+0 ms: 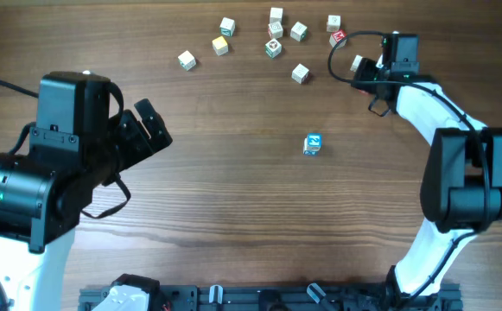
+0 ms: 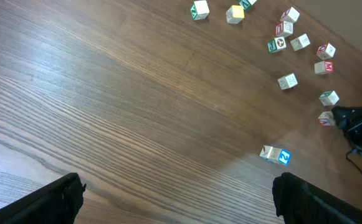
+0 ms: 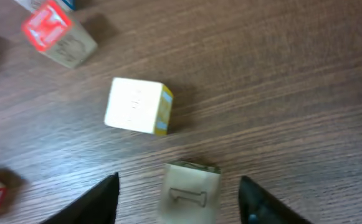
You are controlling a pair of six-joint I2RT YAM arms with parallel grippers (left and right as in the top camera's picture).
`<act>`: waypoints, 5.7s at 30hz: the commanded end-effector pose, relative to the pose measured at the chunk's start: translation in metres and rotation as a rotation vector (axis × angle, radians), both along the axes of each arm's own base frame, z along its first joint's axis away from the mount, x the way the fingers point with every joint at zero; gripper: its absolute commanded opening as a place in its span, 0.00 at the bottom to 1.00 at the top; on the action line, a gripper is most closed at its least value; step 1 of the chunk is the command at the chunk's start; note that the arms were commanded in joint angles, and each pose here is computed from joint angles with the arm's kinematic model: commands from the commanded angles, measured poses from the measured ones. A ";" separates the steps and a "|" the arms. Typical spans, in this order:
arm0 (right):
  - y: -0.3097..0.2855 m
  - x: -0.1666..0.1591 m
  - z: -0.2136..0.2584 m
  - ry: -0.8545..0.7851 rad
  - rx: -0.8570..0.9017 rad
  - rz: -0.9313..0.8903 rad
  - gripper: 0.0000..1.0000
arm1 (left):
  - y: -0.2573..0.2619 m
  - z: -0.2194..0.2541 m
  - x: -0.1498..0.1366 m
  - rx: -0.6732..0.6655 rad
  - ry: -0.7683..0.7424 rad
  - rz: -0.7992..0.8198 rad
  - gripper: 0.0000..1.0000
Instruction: Form a tower
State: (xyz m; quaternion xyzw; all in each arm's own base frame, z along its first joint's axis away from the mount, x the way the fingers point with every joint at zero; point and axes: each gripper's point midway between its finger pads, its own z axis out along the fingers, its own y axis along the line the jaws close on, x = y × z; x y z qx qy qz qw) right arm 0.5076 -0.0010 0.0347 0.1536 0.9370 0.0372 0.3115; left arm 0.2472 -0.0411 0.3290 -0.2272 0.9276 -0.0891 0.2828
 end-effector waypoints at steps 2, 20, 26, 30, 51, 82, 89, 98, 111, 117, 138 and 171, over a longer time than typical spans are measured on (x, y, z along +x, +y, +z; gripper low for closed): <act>-0.012 0.001 -0.034 0.052 -0.004 -0.053 0.49 | 0.001 0.001 0.001 0.009 -0.006 0.005 1.00; 0.042 -0.201 0.056 0.646 0.239 0.209 0.12 | 0.001 0.001 0.001 0.009 -0.006 0.005 1.00; 0.044 -0.249 0.047 0.893 0.265 0.204 0.12 | 0.001 0.001 0.001 0.009 -0.006 0.005 1.00; 0.041 -0.237 -0.009 0.975 0.251 0.191 0.13 | 0.001 0.001 0.001 0.009 -0.006 0.005 1.00; 0.037 -0.163 -0.013 0.804 0.234 0.184 1.00 | 0.001 0.001 0.001 0.009 -0.006 0.005 1.00; 0.043 -0.217 -0.039 0.630 -0.106 0.189 0.77 | 0.001 0.001 0.001 0.009 -0.006 0.005 1.00; 0.037 -0.204 -0.038 0.588 -0.076 0.158 0.56 | 0.001 0.001 0.001 0.009 -0.006 0.005 1.00; 0.046 -0.204 -0.027 0.608 -0.024 0.171 0.22 | 0.001 0.001 0.001 0.009 -0.006 0.005 1.00; 0.133 -0.145 0.096 0.431 0.142 0.373 0.16 | 0.001 0.001 0.001 0.009 -0.006 0.005 1.00; 0.148 -0.146 0.076 0.406 -0.097 0.367 0.21 | 0.001 0.001 0.001 0.009 -0.006 0.005 1.00; 0.138 -0.158 0.043 0.510 -0.047 0.280 0.20 | 0.001 0.001 0.001 0.009 -0.006 0.005 1.00; 0.145 -0.161 0.034 0.514 -0.004 0.297 0.33 | 0.001 0.001 0.001 0.009 -0.006 0.005 1.00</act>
